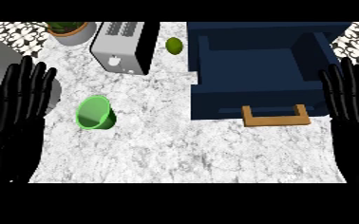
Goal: Pick up the cup, place it into the drawer and close the drawer
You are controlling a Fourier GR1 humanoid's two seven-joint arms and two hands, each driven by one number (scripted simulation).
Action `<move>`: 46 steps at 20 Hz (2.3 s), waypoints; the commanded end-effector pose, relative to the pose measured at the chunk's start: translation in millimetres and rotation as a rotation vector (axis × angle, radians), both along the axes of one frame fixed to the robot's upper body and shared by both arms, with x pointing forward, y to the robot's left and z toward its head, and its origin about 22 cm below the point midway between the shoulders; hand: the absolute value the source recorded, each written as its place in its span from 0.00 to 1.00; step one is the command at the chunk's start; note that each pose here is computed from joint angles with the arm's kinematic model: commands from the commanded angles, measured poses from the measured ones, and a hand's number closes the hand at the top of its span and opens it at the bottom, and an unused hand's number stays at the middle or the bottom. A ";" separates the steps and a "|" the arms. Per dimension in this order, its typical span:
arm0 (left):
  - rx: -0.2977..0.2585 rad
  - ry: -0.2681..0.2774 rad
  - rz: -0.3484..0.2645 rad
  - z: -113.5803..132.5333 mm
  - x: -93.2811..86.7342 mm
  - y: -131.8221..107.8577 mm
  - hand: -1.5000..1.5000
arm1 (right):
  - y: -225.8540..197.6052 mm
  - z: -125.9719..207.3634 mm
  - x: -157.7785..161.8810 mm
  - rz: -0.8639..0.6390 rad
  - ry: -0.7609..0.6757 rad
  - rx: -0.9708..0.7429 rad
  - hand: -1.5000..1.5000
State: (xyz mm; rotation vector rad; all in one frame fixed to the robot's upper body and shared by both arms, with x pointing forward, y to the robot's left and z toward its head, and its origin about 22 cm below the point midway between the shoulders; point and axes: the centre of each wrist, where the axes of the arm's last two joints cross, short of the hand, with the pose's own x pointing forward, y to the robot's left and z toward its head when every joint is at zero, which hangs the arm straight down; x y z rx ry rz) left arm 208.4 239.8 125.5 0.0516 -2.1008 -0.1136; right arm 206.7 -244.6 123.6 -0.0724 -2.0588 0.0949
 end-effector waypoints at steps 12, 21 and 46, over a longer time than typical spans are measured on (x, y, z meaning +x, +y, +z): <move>-0.167 0.261 -0.559 -27.9 54.7 109.9 0.00 | 5.9 -4.7 19.8 0.165 0.093 -0.067 0.00; -0.132 0.391 -0.527 -86.1 101.1 124.8 0.00 | -2.3 -0.4 59.4 0.160 0.089 -0.048 0.00; -0.051 0.510 -0.340 -217.9 74.0 150.6 0.00 | 6.9 24.8 66.4 0.190 0.036 -0.066 0.00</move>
